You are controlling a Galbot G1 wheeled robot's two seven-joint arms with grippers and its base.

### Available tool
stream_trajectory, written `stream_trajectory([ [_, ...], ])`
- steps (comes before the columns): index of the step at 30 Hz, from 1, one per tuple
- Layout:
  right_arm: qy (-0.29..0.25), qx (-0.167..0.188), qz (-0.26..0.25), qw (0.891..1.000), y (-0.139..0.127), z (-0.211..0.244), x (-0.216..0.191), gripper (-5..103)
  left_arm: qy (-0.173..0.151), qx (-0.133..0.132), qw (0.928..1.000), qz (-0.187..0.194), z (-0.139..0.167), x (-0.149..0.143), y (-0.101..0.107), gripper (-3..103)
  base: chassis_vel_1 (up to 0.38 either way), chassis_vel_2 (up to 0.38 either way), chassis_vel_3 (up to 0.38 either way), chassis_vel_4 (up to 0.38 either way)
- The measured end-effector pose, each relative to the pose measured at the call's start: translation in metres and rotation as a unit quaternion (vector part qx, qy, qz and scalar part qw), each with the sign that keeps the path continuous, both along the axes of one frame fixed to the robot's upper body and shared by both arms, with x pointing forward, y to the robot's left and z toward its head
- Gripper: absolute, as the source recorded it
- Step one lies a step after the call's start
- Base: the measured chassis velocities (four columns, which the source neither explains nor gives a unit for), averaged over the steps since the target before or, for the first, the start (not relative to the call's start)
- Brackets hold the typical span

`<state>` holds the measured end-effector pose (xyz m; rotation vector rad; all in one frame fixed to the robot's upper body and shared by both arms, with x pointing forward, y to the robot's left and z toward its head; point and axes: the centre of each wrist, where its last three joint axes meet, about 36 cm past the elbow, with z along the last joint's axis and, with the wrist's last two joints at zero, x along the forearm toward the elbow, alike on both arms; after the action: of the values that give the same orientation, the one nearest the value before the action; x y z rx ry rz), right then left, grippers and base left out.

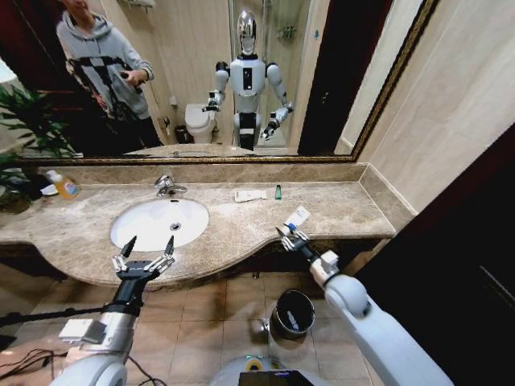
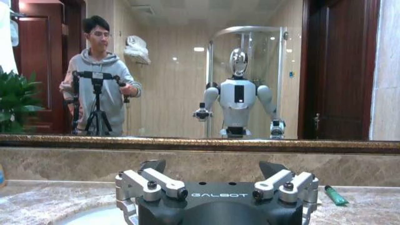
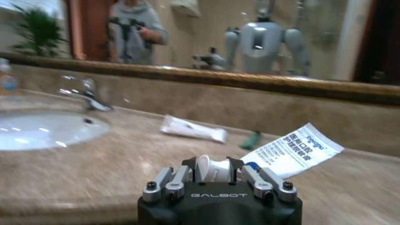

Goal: Pick up the trash from the sink and place it in the trash bin.

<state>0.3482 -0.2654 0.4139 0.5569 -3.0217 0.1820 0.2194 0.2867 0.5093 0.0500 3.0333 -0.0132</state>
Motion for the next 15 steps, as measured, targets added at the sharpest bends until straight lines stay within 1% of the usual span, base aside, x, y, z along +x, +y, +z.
stream_trajectory([
  [1,0.0,0.0,0.0,1.0,0.0,0.0,0.0,31,0.0,0.0,1.0,0.0,0.0,0.0,0.0,100,0.0,0.0,0.0,0.0],
  [3,0.006,0.0,-0.024,1.0,-0.01,-0.011,-0.02,31,0.0,0.0,1.0,0.0,0.0,0.0,0.0,100,0.0,0.0,0.0,0.0],
  [5,0.01,0.001,-0.03,0.999,-0.013,-0.016,-0.027,31,0.0,0.0,1.0,0.0,0.0,0.0,0.0,100,0.0,0.0,0.0,0.0],
  [8,0.025,-0.001,-0.052,0.998,-0.021,-0.038,-0.056,31,0.0,0.0,1.0,0.0,0.0,0.0,0.0,100,0.0,0.0,0.0,0.0],
  [12,0.034,-0.002,-0.065,0.997,-0.024,-0.048,-0.069,31,0.0,0.0,1.0,0.0,0.0,0.0,0.0,100,0.0,0.0,0.0,0.0],
  [15,0.053,-0.01,-0.082,0.995,-0.03,-0.068,-0.089,31,0.0,0.0,1.0,0.0,0.0,0.0,0.0,100,0.0,0.0,0.0,0.0],
])
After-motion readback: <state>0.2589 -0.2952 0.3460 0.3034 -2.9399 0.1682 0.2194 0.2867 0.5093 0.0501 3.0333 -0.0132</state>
